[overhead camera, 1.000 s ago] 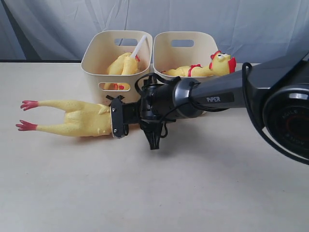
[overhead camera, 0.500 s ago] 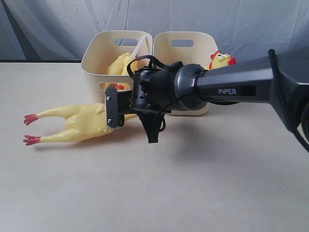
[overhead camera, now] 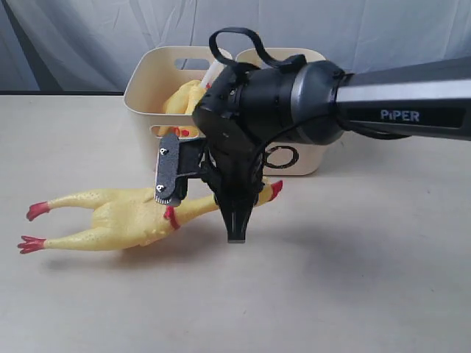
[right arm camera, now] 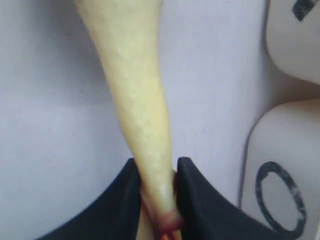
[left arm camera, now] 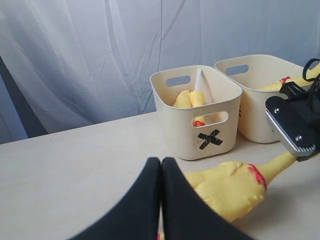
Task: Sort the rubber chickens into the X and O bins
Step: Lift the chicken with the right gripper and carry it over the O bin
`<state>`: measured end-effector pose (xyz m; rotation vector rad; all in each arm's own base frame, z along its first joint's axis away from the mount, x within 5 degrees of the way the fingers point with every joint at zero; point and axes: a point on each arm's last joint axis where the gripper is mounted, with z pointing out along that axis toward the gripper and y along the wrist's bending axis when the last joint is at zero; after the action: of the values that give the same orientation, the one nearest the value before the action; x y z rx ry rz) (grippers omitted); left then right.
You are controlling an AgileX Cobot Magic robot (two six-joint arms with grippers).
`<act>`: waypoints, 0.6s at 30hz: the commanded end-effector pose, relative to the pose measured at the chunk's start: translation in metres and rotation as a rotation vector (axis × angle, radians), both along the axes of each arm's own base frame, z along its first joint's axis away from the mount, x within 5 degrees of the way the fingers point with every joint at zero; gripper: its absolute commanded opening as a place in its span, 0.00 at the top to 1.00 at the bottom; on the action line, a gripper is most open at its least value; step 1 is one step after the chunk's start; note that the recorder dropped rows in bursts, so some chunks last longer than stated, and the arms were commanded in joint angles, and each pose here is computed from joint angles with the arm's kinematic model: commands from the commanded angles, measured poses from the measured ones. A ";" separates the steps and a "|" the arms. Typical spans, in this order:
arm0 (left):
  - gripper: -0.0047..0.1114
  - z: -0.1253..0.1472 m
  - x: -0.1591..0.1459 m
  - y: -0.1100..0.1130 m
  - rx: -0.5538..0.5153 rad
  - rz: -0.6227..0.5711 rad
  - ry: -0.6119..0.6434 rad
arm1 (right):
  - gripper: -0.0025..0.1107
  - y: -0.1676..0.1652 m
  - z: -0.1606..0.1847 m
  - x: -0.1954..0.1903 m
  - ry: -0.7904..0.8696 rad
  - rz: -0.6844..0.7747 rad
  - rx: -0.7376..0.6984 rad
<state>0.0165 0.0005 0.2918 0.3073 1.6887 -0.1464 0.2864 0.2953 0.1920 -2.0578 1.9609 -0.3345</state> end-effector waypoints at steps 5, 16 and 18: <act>0.96 -0.001 0.000 0.000 0.000 0.007 -0.005 | 0.99 -0.003 0.042 -0.023 0.115 -0.071 0.161; 0.96 -0.001 0.000 0.000 0.000 0.007 -0.005 | 0.99 -0.025 0.107 -0.044 0.061 -0.147 0.295; 0.96 -0.001 0.000 0.000 0.000 0.007 -0.005 | 0.99 -0.031 0.120 -0.046 0.018 -0.156 0.308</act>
<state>0.0165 0.0005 0.2918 0.3073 1.6887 -0.1464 0.2459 0.2718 0.2895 -1.8005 2.0794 -0.0306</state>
